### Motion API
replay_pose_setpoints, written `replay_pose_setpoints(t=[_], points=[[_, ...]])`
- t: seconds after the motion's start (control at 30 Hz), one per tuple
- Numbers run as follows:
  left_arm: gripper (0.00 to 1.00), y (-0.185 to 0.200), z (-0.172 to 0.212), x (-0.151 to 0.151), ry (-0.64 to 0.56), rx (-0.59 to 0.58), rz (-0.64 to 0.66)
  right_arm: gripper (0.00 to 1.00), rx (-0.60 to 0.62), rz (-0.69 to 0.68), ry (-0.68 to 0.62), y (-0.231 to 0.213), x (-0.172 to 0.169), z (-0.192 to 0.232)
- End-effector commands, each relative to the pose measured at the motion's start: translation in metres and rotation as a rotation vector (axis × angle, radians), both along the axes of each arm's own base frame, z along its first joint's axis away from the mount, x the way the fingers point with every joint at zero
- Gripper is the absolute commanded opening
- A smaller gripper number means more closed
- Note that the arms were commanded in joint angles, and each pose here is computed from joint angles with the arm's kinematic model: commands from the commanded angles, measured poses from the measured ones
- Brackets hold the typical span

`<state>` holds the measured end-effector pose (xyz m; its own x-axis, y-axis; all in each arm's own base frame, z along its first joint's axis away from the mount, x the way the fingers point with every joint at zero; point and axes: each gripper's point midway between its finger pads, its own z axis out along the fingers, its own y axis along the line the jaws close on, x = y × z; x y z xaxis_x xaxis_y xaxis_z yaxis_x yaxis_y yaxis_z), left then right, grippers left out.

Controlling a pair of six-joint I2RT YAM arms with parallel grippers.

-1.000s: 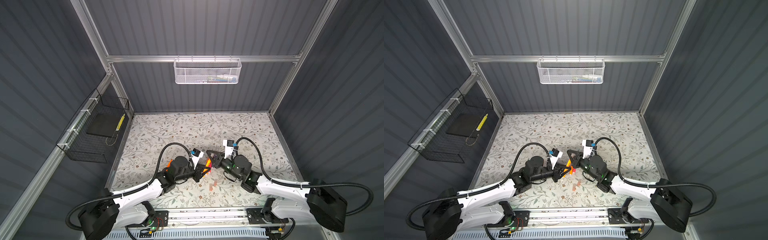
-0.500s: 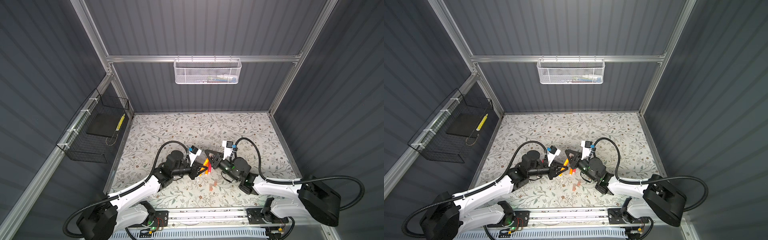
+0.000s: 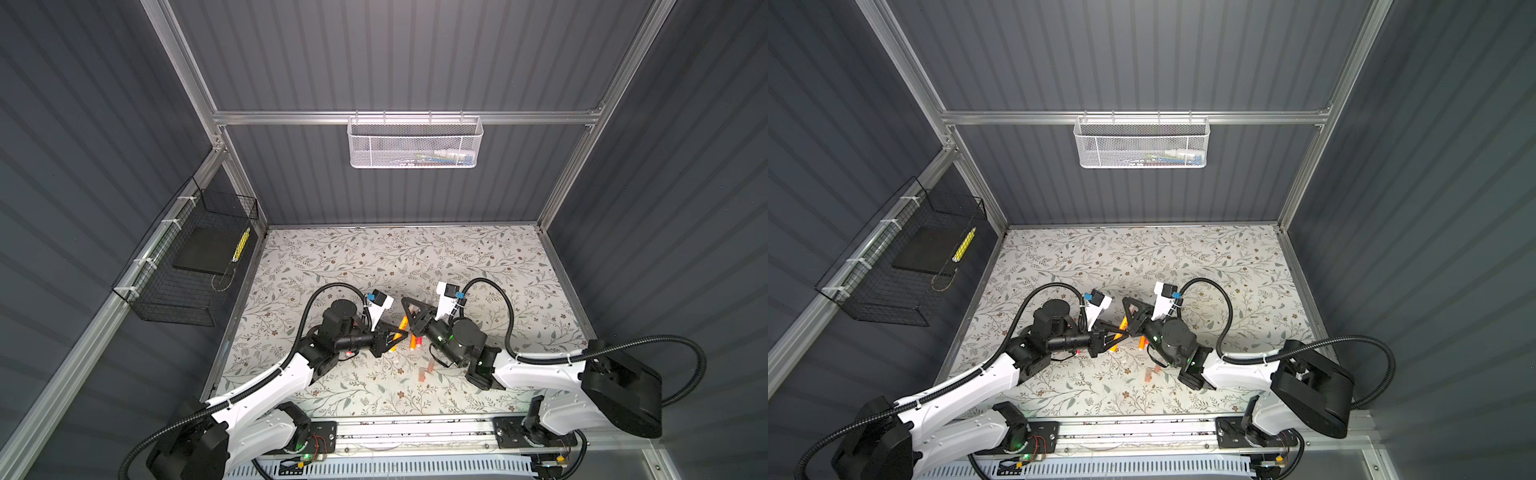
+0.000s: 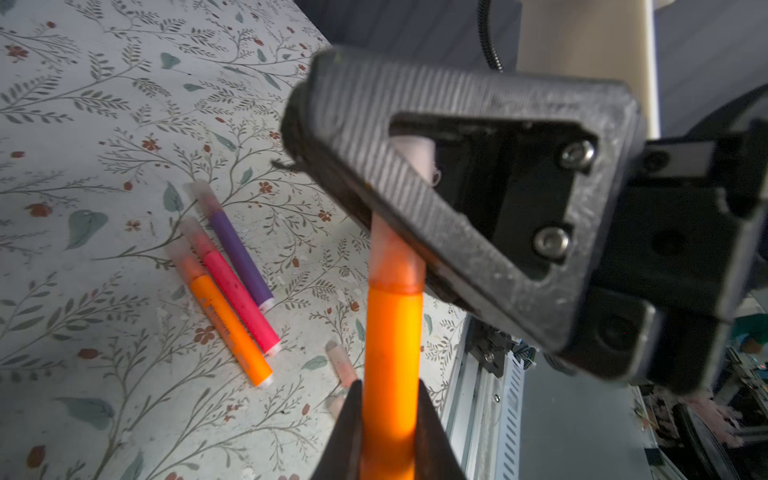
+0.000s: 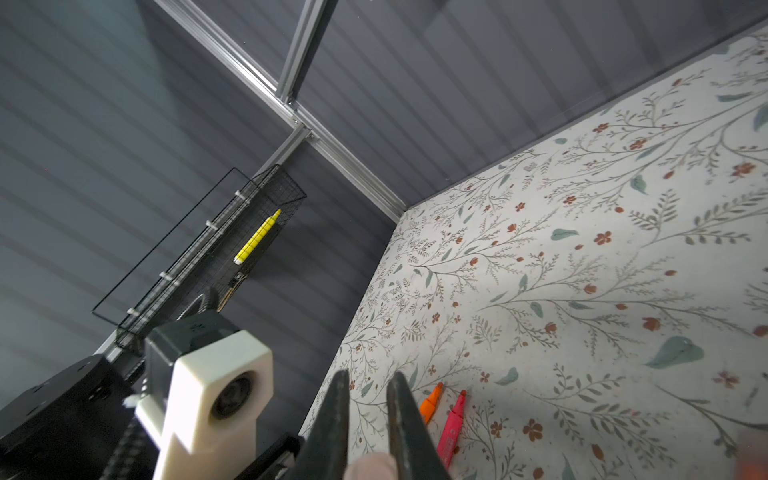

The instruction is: Insert the pens into the pen caps

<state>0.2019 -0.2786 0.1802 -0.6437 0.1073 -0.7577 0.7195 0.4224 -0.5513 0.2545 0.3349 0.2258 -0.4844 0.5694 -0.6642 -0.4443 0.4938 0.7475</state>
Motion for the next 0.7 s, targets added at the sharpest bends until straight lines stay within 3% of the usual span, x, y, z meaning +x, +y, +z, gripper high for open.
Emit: replay_pose_setpoints(t=[0.0, 0.23, 0.43, 0.57, 0.63, 0.67], points=[[0.0, 0.053, 0.06, 0.1, -0.235, -0.057, 0.545, 0.0, -0.196, 0.382, 0.151, 0.054, -0.093, -0.065], [0.0, 0.052, 0.048, 0.095, -0.232, -0.004, 0.545, 0.0, -0.22, 0.295, 0.135, 0.044, -0.077, -0.061], [0.0, 0.05, 0.003, 0.085, -0.125, 0.08, 0.504, 0.02, -0.268, 0.164, 0.115, 0.01, -0.049, -0.053], [0.0, 0.046, -0.032, 0.077, -0.018, 0.125, 0.471, 0.23, -0.314, 0.049, 0.096, -0.022, -0.033, -0.04], [0.0, 0.046, -0.046, 0.073, 0.022, 0.144, 0.466, 0.45, -0.322, -0.002, 0.107, -0.041, -0.024, -0.036], [0.0, 0.046, -0.05, 0.072, 0.034, 0.153, 0.466, 0.5, -0.325, -0.017, 0.111, -0.047, -0.021, -0.036]])
